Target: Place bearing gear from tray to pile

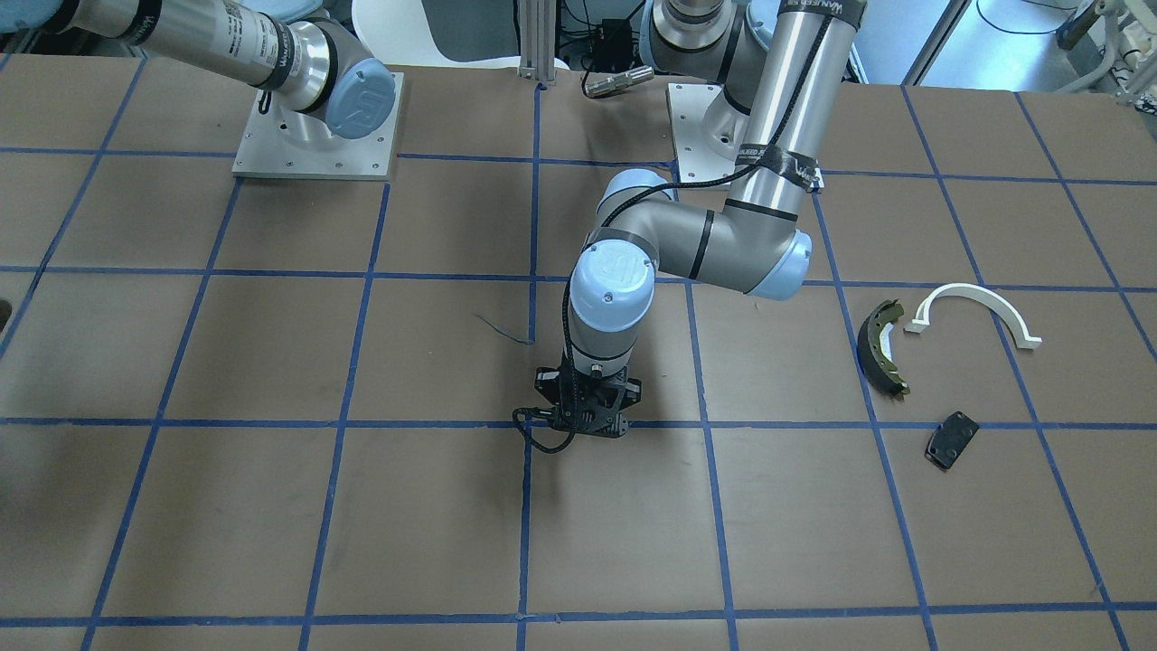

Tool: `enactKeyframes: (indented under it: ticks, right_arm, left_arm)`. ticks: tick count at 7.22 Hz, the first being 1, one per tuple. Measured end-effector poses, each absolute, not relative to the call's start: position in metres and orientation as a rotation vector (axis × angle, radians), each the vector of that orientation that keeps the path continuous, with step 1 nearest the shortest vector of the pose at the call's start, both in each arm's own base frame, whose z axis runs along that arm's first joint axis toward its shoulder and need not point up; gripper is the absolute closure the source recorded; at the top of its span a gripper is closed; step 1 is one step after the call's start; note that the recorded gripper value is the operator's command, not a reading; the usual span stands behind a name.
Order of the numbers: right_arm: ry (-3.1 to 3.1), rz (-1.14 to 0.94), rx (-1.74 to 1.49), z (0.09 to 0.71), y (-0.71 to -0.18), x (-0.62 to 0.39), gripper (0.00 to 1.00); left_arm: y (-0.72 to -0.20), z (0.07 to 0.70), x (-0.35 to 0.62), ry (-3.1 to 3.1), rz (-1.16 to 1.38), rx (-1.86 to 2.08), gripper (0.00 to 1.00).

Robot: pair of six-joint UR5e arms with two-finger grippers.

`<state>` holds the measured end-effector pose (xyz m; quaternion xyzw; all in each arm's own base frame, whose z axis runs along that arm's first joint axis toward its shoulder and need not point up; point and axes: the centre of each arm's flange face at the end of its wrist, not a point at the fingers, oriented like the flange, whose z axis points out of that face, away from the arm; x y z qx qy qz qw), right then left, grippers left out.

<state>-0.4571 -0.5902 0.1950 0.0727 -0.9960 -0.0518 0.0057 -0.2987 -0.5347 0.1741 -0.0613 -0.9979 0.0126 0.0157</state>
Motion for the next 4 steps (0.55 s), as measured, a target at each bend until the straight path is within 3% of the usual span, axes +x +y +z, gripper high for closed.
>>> enactKeyframes:
  ticks: [3,4]
  right_arm:
    - [-3.125,-0.174,0.225,0.184,-0.589,-0.46,0.18]
    - [-3.127,-0.181,0.222,0.181,-0.588,-0.46,0.29]
  left_arm:
    - [-0.55,0.205,-0.269,-3.11,0.071,-0.223,1.0]
    - [-0.566,0.231,-0.224,-3.122,0.048,-0.245,1.0]
